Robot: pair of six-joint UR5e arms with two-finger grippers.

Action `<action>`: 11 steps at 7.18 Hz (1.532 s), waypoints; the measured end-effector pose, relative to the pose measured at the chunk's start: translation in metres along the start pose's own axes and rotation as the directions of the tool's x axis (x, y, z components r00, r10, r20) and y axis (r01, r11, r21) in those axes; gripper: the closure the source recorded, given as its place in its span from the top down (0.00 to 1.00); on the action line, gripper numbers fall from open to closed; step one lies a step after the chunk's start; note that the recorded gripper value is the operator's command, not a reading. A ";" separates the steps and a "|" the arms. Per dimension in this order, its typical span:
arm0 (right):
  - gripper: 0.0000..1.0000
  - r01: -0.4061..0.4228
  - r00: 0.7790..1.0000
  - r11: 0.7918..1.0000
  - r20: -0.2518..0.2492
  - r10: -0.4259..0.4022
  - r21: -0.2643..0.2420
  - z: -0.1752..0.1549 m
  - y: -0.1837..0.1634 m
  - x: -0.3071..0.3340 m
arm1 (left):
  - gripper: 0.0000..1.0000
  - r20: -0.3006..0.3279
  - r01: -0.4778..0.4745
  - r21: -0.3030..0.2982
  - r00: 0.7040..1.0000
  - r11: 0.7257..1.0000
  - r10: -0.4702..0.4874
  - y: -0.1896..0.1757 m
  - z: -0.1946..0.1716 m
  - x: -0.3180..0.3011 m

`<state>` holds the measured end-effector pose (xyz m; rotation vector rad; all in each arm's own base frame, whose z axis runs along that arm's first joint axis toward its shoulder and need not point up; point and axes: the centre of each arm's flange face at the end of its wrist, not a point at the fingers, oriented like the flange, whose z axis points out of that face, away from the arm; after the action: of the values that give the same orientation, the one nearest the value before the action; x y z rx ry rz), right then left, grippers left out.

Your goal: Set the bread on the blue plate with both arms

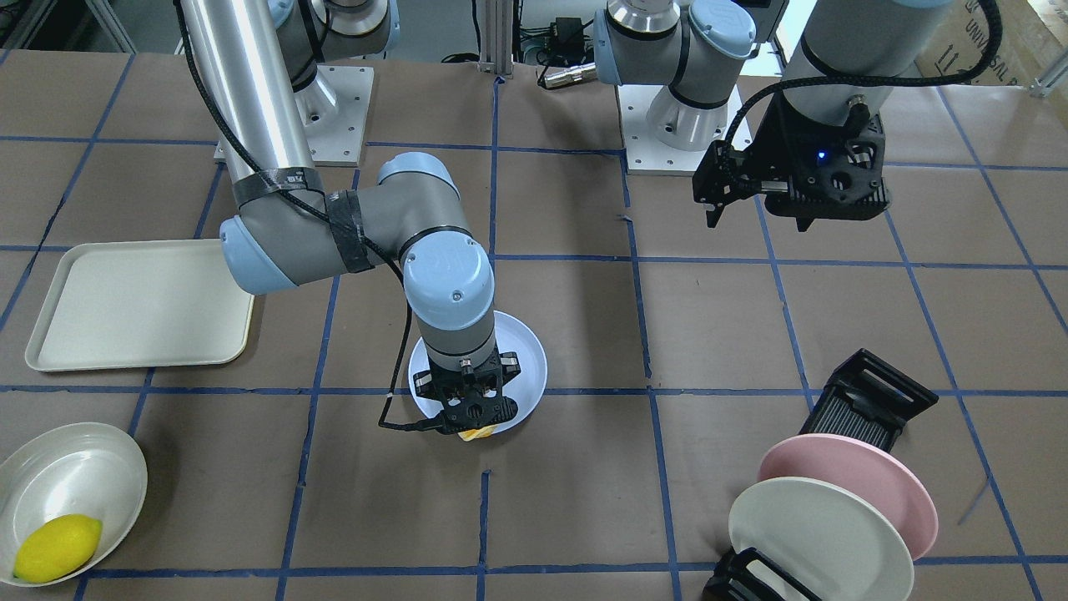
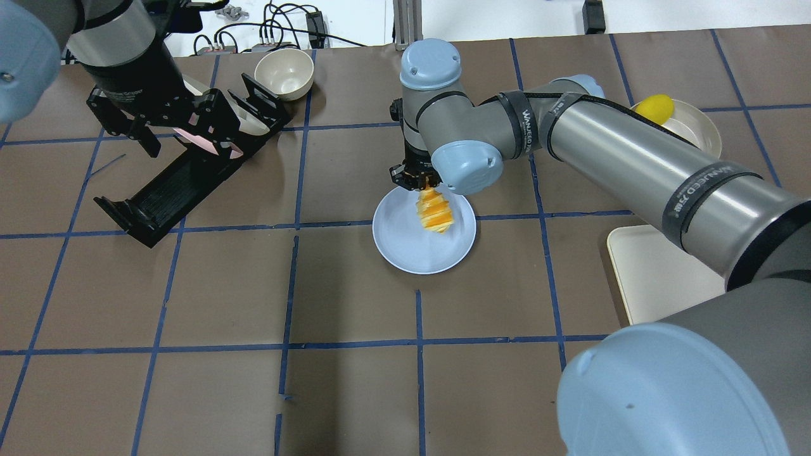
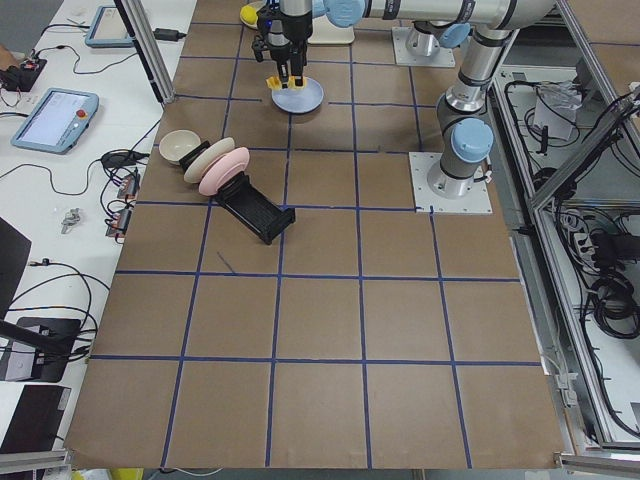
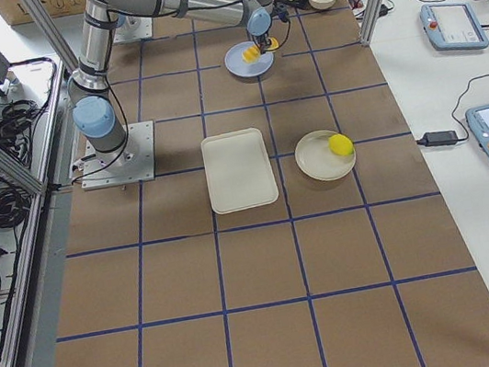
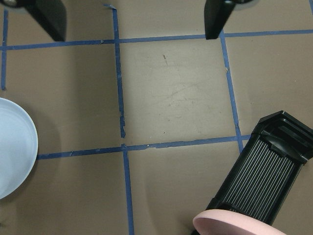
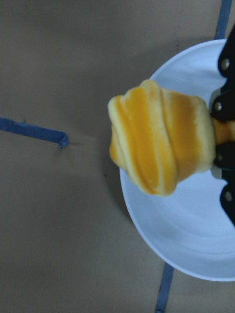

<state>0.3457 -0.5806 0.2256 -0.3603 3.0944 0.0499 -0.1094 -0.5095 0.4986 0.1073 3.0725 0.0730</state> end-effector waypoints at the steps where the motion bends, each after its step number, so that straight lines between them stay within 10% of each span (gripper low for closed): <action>1: 1.00 0.003 1.000 1.000 0.001 -0.003 -0.011 0.002 0.002 -0.002 | 1.00 -0.003 -0.001 -0.002 1.000 1.000 0.001 -0.001 0.001 -0.001; 8: 1.00 0.015 1.000 0.999 -0.021 -0.016 -0.053 -0.009 0.011 -0.006 | 1.00 -0.085 0.007 -0.016 0.996 1.000 -0.009 -0.003 0.013 -0.004; 11: 1.00 0.028 0.985 0.994 -0.174 -0.009 0.110 -0.088 0.006 0.040 | 1.00 -0.083 0.008 -0.013 0.996 1.000 -0.009 -0.002 0.011 -0.005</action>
<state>0.3037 -0.5865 0.3127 -0.4095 3.2451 -0.1639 -0.1034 -0.5119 0.4879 0.0933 3.1552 0.0982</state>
